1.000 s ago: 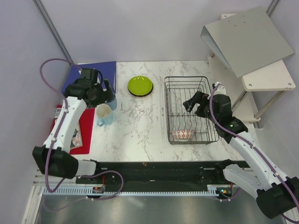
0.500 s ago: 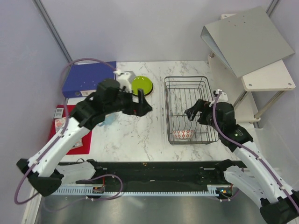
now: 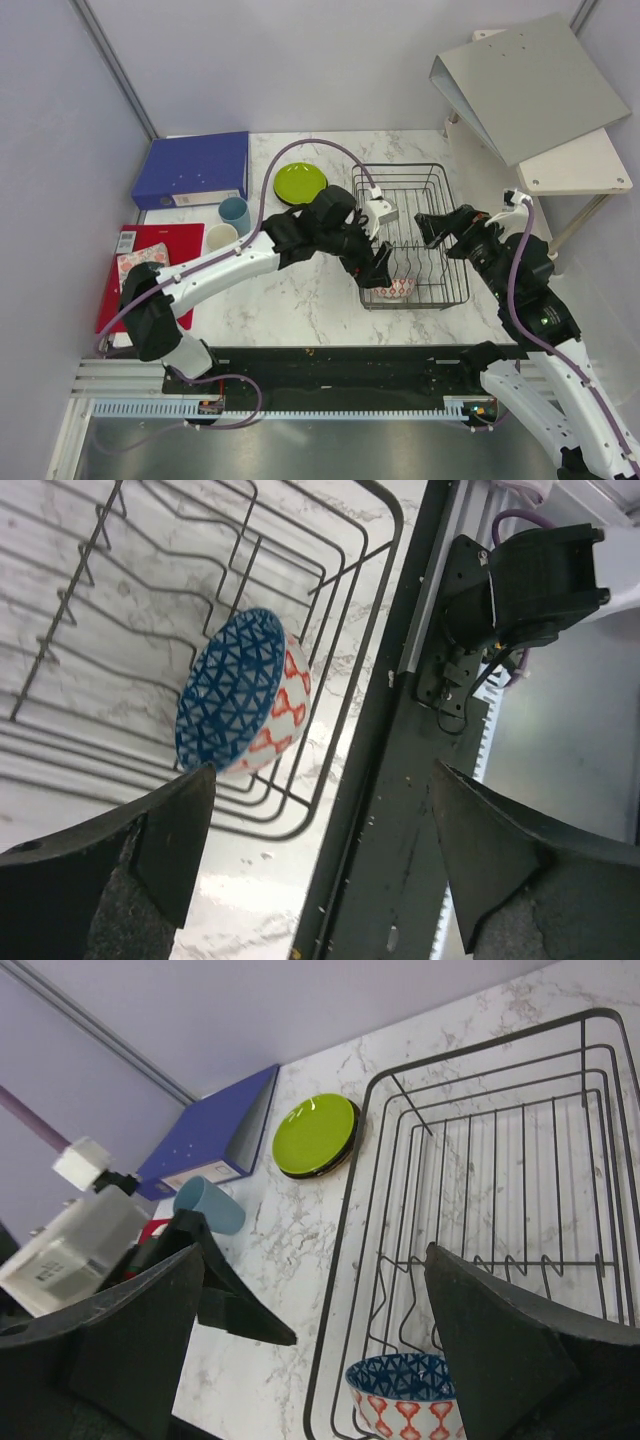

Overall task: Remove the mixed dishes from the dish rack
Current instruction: Pick up the bowl from the dish rack.

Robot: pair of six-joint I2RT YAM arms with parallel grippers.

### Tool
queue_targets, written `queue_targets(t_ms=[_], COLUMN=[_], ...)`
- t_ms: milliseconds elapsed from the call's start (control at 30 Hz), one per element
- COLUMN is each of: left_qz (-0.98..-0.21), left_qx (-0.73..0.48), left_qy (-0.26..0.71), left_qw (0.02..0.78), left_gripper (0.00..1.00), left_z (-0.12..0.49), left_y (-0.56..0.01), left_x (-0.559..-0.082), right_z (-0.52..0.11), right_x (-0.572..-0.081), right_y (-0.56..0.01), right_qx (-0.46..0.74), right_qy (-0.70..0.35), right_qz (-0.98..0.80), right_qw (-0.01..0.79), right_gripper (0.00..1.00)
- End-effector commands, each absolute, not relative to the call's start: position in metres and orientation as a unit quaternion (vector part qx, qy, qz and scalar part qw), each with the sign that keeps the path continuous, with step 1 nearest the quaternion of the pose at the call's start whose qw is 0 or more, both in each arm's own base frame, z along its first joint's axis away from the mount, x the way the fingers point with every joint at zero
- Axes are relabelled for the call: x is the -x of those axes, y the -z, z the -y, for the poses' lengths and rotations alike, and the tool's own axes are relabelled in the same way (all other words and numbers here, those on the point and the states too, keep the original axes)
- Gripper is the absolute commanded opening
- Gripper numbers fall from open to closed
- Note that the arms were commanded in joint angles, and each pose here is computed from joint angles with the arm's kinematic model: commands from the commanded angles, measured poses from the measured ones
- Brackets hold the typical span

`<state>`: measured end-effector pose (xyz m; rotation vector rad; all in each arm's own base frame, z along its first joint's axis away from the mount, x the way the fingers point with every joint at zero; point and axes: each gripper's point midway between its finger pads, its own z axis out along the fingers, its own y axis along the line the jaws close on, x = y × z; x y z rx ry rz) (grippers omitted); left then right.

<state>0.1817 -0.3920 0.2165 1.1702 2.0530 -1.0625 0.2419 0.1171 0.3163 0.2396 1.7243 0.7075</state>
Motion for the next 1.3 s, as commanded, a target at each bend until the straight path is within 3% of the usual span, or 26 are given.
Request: queue_targets(t_ms=[0,133,333,900,1267], left_qz=[-0.674,-0.653,-0.632,-0.628,-0.620], left_qx=[-0.520,-0.555,-0.596,-0.606,-0.607], left_qy=[0.422,0.407,0.404,0.434,0.461], left_qw=[0.311,0.316,0.286,0.225,0.187], left_gripper=[0.91,0.87,0.63,0.35,0.02], left_z=[0.421,0.431,0.435,0.432,0.431], left_y=[-0.216,-0.197,-0.167,-0.135,-0.130], left_x=[-0.185,-0.195,-0.194,-0.188,-0.181], right_z=[-0.115,-0.117,-0.117,-0.120,-0.119], right_x=[-0.240,-0.241,-0.242,-0.248,-0.248], right_y=[-0.337,-0.330,-0.323,-0.307,-0.303], right_qx=[-0.107,-0.105,-0.106,-0.106,-0.106], right_qy=[-0.314,-0.314,-0.311,-0.302,-0.300], right_qz=[-0.722,-0.727,-0.731,-0.744,-0.746], right_qw=[0.608,0.602,0.598,0.587,0.586], right_gripper=[0.98,0.98,0.98,0.98,0.98])
